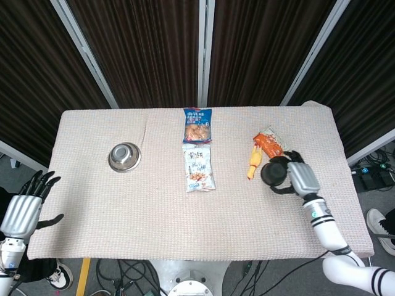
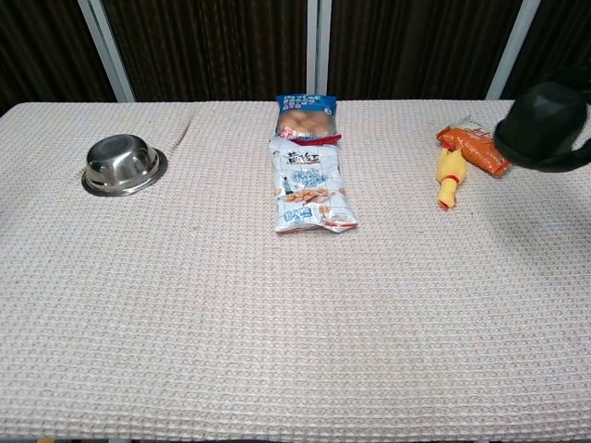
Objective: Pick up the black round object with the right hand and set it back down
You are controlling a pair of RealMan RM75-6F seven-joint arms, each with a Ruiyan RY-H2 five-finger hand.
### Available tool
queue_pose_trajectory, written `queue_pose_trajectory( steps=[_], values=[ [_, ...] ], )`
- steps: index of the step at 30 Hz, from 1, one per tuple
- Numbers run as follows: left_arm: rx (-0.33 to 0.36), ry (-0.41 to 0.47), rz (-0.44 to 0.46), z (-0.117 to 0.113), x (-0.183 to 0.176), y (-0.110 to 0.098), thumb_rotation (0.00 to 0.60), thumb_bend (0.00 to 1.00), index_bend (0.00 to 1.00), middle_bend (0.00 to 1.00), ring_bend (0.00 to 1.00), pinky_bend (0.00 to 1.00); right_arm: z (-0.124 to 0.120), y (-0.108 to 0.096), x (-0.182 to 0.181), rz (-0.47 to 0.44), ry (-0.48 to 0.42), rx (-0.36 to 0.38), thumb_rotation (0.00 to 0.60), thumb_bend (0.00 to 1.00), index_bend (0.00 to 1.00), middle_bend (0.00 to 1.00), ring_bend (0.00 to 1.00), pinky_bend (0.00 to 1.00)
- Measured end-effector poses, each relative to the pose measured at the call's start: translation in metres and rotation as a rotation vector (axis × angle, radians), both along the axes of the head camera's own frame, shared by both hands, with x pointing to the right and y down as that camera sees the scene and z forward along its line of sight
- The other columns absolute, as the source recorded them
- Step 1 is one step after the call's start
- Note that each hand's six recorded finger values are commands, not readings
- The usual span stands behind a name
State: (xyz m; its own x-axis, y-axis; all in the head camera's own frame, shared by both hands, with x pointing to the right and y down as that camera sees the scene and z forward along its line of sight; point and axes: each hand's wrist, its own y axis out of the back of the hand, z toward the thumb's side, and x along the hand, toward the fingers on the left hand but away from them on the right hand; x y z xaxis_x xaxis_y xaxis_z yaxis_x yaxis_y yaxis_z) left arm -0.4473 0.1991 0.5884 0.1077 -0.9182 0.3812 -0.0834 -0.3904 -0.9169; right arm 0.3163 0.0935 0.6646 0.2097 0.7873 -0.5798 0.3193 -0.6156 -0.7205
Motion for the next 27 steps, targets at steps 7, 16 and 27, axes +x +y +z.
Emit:
queue_pose_trajectory(
  steps=[7, 16, 27],
  values=[
    [-0.007, -0.007, -0.028, 0.001, -0.008, 0.003, 0.6, 0.06, 0.14, 0.08, 0.0, 0.18, 0.014, 0.022, -0.13, -0.188, -0.169, -0.008, 0.6, 0.16, 0.39, 0.47, 0.09, 0.0],
    [-0.01, 0.017, 0.001, 0.006, 0.001, -0.001, 0.6, 0.06, 0.14, 0.08, 0.0, 0.18, -0.02, -0.004, 0.014, 0.004, 0.063, 0.074, 0.6, 0.16, 0.38, 0.47, 0.09, 0.0],
    [-0.007, -0.008, -0.024, 0.003, -0.007, 0.001, 0.6, 0.06, 0.14, 0.08, 0.0, 0.18, 0.008, 0.014, -0.095, -0.19, -0.084, 0.013, 0.6, 0.16, 0.39, 0.47, 0.09, 0.0]
  ],
)
